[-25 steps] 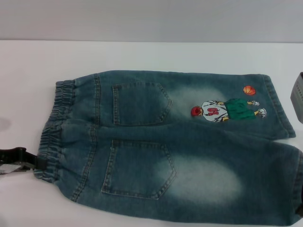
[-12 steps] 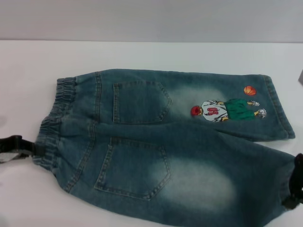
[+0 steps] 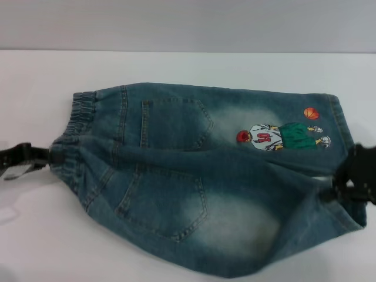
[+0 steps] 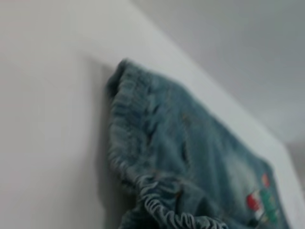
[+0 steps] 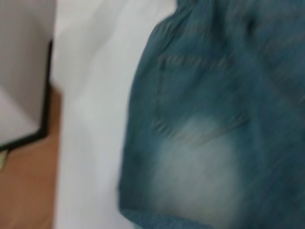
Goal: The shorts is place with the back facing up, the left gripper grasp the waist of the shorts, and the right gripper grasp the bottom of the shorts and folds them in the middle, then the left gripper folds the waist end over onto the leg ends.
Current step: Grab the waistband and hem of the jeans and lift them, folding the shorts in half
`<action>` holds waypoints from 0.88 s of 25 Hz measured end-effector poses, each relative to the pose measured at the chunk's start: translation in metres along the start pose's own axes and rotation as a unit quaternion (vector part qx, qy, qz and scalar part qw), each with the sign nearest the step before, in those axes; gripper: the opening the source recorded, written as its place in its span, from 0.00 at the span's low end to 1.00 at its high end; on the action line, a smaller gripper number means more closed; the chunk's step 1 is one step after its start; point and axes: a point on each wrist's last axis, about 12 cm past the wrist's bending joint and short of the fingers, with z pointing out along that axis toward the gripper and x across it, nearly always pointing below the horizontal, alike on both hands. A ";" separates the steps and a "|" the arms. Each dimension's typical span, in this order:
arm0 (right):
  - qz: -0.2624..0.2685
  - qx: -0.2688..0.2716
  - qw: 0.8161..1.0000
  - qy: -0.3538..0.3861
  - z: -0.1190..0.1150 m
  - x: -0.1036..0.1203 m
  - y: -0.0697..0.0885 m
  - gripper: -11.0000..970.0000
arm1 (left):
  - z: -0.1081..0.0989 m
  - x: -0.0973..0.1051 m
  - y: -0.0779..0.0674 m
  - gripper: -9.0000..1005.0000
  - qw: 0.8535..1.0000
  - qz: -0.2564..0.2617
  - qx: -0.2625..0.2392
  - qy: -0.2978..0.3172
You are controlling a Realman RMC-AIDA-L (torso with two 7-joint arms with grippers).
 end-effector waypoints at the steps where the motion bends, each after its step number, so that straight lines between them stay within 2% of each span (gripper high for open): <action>1: -0.001 0.011 1.000 -0.017 -0.002 0.002 -0.002 0.01 | 0.000 0.000 0.000 0.06 1.000 0.000 0.000 0.000; 6: -0.008 0.084 0.991 -0.108 -0.009 0.012 -0.010 0.01 | 0.003 -0.003 -0.008 0.06 0.997 0.011 0.048 -0.061; 11: -0.010 0.130 0.975 -0.182 -0.015 0.023 -0.014 0.01 | 0.007 -0.004 -0.010 0.06 0.994 0.008 0.061 -0.086; 18: 0.025 0.188 0.959 -0.209 -0.020 0.035 -0.029 0.01 | 0.010 -0.006 -0.009 0.06 0.989 -0.001 0.066 -0.130; 22: 0.046 0.221 0.952 -0.208 -0.013 0.044 -0.036 0.01 | 0.012 -0.009 -0.007 0.06 0.988 -0.007 0.056 -0.146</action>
